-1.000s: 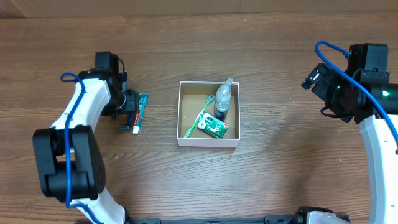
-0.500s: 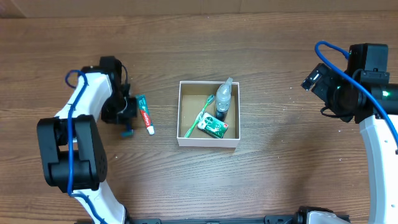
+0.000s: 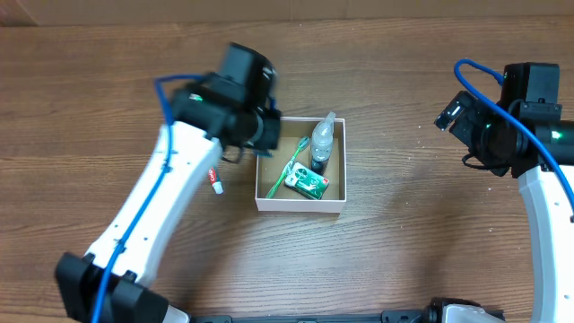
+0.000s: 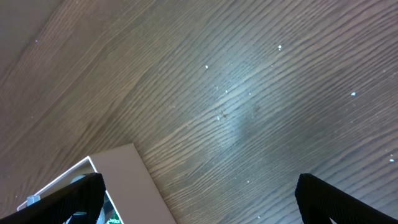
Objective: Pack container
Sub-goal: 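Carry the razor over the box and drop it inside, then grasp the Colgate toothpaste tube with the left gripper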
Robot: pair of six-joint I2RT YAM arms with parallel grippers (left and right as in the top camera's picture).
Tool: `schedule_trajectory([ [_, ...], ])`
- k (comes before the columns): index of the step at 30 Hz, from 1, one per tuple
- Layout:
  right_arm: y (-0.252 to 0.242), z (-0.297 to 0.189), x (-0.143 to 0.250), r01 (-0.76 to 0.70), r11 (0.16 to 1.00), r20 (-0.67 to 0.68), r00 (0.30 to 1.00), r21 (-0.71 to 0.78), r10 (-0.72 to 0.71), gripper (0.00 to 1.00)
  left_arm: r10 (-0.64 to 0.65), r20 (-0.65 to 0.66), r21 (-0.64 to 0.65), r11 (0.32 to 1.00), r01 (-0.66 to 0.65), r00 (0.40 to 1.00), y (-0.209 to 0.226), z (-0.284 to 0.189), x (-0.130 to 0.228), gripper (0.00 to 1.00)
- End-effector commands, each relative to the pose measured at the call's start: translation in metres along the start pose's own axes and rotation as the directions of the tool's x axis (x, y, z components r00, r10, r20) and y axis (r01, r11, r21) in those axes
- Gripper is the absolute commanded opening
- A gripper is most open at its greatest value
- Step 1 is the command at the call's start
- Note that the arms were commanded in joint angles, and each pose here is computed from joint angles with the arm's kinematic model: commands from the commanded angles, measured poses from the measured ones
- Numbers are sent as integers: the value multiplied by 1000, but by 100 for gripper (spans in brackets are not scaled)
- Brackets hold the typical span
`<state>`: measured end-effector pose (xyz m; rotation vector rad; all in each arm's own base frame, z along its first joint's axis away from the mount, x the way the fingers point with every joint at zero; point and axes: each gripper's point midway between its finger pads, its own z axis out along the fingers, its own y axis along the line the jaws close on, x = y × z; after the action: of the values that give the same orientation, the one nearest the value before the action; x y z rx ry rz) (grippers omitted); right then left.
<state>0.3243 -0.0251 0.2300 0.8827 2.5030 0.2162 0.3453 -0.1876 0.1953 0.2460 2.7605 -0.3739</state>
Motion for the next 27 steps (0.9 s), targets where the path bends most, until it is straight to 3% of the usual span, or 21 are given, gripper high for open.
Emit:
schedule_trajectory([
  [1,1,-3,-4,-6,1000,18,1000,-4,6,100,-129,-97,-83,989,122,987,2,45,37,11],
  [5,1,-3,-4,-7,1000,18,1000,-4,7,100,-173,-70,-84,982,167,982,11,35,28,46],
  [7,1,-3,-4,-7,1000,18,1000,-4,7,100,-165,-30,-91,983,162,986,29,10,13,100],
  [11,1,-3,-4,-7,1000,18,1000,-3,7,100,-294,-15,-159,944,288,956,95,5,9,100],
  [17,1,-3,-4,-7,1000,18,1000,-3,7,100,-540,-71,-321,809,493,839,165,68,41,98],
  [22,1,-3,-4,-7,1000,18,1000,-4,7,100,-576,-187,-401,784,473,796,183,115,68,79],
  [23,1,-3,-4,-7,1000,18,1000,-3,7,100,-580,-202,-411,782,469,789,184,121,72,73],
  [24,1,-3,-4,-7,1000,18,1000,-3,7,100,-582,-214,-417,781,465,785,186,126,75,59],
  [25,1,-3,-4,-7,1000,18,1000,-4,7,100,-583,-222,-425,779,461,781,187,129,78,52],
  [27,1,-3,-4,-6,1000,18,1000,-3,6,100,-571,-225,-418,789,451,790,188,134,77,45],
])
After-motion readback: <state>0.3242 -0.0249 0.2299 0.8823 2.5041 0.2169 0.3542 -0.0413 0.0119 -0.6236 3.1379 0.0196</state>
